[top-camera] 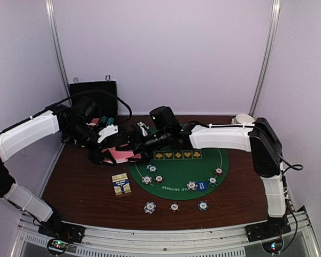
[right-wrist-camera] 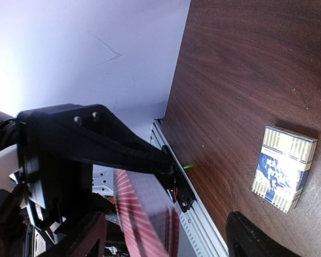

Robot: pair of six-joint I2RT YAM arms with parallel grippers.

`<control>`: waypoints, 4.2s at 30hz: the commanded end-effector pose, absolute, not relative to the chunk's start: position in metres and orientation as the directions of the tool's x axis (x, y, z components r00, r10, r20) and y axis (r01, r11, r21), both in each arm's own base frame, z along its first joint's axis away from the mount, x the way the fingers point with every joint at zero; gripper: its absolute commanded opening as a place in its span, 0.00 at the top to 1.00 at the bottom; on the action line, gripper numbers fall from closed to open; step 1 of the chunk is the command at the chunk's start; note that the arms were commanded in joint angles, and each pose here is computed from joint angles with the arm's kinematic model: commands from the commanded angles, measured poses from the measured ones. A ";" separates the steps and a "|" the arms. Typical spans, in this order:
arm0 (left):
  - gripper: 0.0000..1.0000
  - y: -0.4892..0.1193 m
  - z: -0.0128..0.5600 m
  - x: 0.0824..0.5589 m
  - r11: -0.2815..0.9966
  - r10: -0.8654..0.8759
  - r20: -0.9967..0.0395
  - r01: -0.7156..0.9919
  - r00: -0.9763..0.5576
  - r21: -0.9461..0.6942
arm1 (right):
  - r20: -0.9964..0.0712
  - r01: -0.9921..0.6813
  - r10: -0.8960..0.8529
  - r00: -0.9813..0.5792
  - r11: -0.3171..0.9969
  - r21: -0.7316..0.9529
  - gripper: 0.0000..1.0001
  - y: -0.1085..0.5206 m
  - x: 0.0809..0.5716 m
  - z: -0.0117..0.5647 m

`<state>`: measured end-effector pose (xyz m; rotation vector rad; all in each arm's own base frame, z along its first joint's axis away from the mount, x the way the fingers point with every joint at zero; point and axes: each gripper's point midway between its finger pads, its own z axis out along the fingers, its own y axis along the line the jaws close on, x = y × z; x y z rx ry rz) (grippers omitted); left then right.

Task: Distribute texas hold em gaming equipment

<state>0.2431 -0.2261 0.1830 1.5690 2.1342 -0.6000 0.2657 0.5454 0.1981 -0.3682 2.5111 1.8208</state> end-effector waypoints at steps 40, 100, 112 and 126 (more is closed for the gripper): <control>1.00 -0.226 0.192 0.251 0.269 0.768 -0.591 0.962 -0.245 -0.049 | -0.138 -0.150 -0.062 -0.988 0.267 0.952 1.00 0.465 0.304 0.251; 1.00 -0.226 0.193 0.245 0.251 0.770 -0.591 0.966 -0.240 -0.065 | -0.383 -0.104 0.123 -0.915 0.848 0.520 0.49 0.253 0.546 0.144; 1.00 -0.227 0.196 0.246 0.254 0.768 -0.593 0.965 -0.240 -0.062 | -0.429 -0.304 0.054 -0.902 0.626 0.718 0.19 0.360 0.426 0.229; 1.00 -0.229 0.197 0.248 0.258 0.761 -0.599 0.963 -0.249 -0.072 | -0.307 -0.302 -0.049 -0.950 0.375 0.877 0.13 0.455 0.302 0.239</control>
